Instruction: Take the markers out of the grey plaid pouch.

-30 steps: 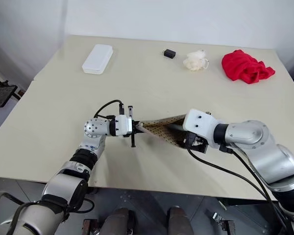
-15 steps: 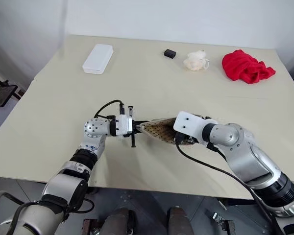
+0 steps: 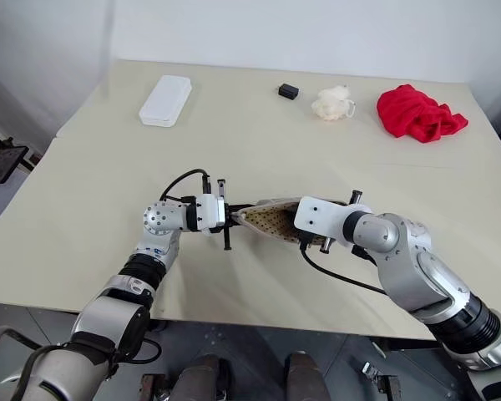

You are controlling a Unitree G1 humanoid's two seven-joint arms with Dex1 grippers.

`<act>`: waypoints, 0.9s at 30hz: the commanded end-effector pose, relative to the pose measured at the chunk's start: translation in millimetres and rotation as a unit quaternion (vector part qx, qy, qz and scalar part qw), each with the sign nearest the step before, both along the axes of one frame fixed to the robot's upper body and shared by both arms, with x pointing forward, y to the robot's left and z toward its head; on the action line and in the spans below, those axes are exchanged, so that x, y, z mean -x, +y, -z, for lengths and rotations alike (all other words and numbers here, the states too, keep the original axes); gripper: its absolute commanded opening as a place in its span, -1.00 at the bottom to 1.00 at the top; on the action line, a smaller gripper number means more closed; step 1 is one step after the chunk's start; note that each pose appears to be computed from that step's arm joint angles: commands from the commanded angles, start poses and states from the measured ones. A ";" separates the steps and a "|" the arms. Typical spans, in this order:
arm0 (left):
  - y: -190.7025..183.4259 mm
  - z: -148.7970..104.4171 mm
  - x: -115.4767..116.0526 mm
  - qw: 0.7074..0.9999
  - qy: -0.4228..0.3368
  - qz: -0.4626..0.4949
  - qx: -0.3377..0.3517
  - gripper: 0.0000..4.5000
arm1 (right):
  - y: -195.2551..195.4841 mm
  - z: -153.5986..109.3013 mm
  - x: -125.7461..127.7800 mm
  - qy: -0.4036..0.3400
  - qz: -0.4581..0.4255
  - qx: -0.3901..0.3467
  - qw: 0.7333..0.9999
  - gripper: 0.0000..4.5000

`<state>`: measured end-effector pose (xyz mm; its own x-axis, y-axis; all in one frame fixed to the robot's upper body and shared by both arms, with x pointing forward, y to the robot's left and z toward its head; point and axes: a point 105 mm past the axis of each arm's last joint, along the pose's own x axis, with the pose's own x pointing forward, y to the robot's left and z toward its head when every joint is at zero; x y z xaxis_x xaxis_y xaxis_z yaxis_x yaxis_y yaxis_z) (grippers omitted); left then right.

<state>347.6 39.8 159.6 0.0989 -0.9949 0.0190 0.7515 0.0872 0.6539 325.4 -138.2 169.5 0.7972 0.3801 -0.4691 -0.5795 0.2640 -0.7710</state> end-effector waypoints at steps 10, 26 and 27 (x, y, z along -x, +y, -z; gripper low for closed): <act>-1.6 -12.2 1.2 1.000 -0.020 0.005 0.016 -1.00 | 5.1 -38.0 22.7 -0.026 -0.143 -0.068 0.987 -0.77; 5.4 -11.9 0.4 1.000 -0.024 -0.002 0.010 -1.00 | -11.3 -50.8 48.6 0.006 -0.204 -0.082 0.976 -0.77; 5.4 -12.0 0.4 1.000 -0.024 -0.002 0.010 -1.00 | -11.7 -52.2 47.9 0.001 -0.201 -0.080 0.976 -0.77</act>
<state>348.2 45.1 163.7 0.1049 -0.9943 0.0200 0.7383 0.0913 0.6682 285.3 -154.1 207.5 0.5710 0.7095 -0.4131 -0.6995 0.1570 -0.6972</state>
